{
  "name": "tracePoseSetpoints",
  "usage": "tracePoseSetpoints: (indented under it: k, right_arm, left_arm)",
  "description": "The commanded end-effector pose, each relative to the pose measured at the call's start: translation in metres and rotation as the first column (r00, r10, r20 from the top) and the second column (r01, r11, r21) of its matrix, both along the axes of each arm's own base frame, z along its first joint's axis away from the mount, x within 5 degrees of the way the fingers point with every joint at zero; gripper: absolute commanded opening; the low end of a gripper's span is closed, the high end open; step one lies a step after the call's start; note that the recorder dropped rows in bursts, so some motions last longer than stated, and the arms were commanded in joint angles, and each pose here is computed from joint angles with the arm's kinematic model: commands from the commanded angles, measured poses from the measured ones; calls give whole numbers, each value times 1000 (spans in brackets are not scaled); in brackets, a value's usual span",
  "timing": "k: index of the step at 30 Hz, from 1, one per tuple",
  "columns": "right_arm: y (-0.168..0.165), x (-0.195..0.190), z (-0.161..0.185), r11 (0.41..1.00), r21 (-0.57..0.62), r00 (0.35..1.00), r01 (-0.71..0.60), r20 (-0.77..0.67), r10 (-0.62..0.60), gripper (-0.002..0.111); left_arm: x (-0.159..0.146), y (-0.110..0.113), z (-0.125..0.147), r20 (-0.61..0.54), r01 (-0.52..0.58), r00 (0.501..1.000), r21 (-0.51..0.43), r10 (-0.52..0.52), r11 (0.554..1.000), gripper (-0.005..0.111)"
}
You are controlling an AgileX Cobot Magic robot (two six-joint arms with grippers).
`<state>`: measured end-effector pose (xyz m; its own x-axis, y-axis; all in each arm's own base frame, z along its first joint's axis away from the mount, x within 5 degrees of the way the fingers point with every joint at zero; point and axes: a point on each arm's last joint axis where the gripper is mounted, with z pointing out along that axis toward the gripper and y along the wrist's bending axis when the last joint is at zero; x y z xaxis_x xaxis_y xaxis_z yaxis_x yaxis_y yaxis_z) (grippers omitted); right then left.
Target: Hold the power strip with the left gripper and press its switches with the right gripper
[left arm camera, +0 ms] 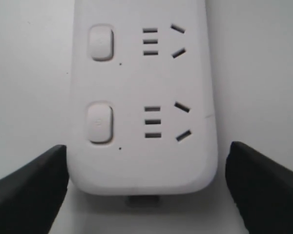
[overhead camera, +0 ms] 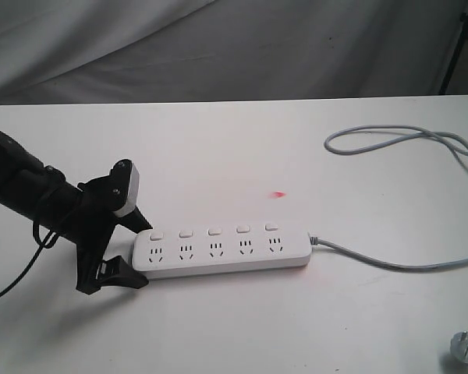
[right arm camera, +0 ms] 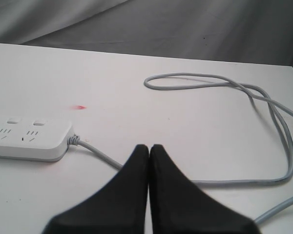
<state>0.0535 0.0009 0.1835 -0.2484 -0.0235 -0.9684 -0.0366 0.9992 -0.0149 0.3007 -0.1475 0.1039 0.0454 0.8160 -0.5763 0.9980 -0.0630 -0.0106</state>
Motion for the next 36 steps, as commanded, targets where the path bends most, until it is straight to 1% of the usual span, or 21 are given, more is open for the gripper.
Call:
tracePoseSetpoints:
  k: [1, 5, 7, 36]
  right_arm:
    - [0, 0, -1, 1000, 6, 1000, -2, -3, 2, 0]
    - [0, 0, -1, 1000, 6, 1000, -2, -3, 2, 0]
    - [0, 0, -1, 1000, 6, 1000, -2, -3, 2, 0]
    - [0, 0, -1, 1000, 6, 1000, -2, -3, 2, 0]
  left_arm:
    - [-2, -1, -1, 0, 7, 1000, 2, -7, 1000, 69]
    - [-2, -1, -1, 0, 7, 1000, 2, -7, 1000, 57]
    - [-2, -1, -1, 0, 7, 1000, 2, -7, 1000, 55]
    - [-2, -1, 0, -3, 9, 1000, 1, -9, 1000, 55]
